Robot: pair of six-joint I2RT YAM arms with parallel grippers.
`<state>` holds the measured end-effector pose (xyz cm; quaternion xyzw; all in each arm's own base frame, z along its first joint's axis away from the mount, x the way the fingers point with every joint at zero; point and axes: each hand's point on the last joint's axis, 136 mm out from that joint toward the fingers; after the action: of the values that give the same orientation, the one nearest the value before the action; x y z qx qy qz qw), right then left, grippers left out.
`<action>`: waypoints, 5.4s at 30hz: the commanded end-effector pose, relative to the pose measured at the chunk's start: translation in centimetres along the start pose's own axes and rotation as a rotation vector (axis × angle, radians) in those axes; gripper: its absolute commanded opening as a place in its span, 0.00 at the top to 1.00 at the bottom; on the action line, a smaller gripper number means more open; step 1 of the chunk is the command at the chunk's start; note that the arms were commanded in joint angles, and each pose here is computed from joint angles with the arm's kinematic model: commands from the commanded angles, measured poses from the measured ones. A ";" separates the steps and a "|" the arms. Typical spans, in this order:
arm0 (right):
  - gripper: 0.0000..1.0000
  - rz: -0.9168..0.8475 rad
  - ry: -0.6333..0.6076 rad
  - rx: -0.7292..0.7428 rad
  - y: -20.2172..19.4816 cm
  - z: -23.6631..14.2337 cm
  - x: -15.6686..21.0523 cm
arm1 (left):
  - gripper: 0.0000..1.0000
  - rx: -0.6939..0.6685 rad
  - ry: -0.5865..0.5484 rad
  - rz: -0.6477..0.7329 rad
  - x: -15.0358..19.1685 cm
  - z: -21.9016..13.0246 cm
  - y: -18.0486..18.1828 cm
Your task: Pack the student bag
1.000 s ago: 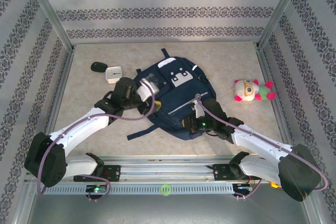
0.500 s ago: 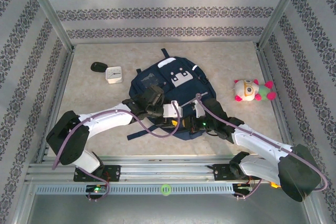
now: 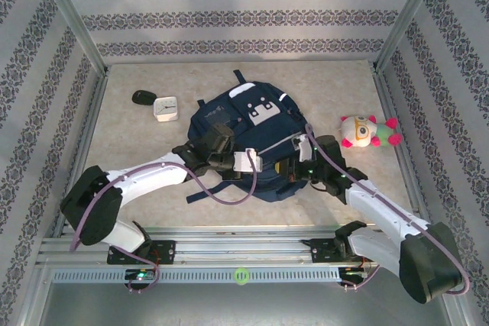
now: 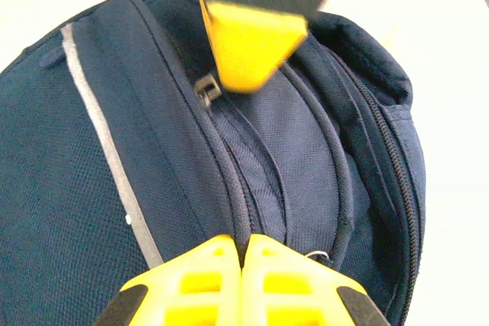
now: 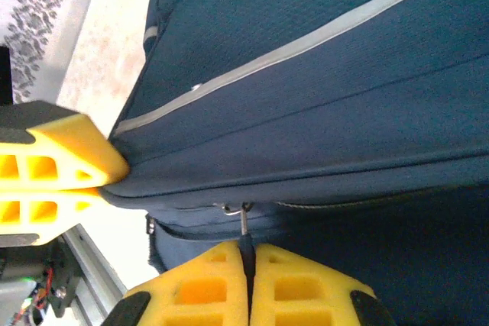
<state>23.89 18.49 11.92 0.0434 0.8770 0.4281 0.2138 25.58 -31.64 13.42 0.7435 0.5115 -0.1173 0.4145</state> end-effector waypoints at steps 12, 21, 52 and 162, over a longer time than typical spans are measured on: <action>1.00 0.025 -0.061 0.014 -2.4 -1.5 -3.2 | 1.00 0.031 0.193 -0.072 5.6 -5.3 -3.0; 1.00 -0.014 -0.048 0.000 -0.8 -0.7 -1.9 | 0.44 -0.099 0.174 -0.235 3.1 -7.1 0.5; 1.00 0.034 -0.050 0.005 -3.0 -0.8 -4.5 | 0.89 0.046 0.189 -0.130 2.5 -3.5 -3.4; 0.85 -0.209 0.156 -0.300 4.7 -0.1 1.0 | 1.00 -0.028 0.012 -0.259 -4.0 -0.9 1.3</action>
<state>22.72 20.81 14.03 -0.0748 0.8330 0.5170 0.1825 24.86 -33.38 14.39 0.6737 0.6223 -0.1356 0.3748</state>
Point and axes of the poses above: each hand's point on the last joint's axis, 136 mm out from that joint toward the fingers, its own z axis out along the fingers, its own y axis along the line the jaws close on, x = y × z, and after that the axes turned 14 degrees about z, right-handed
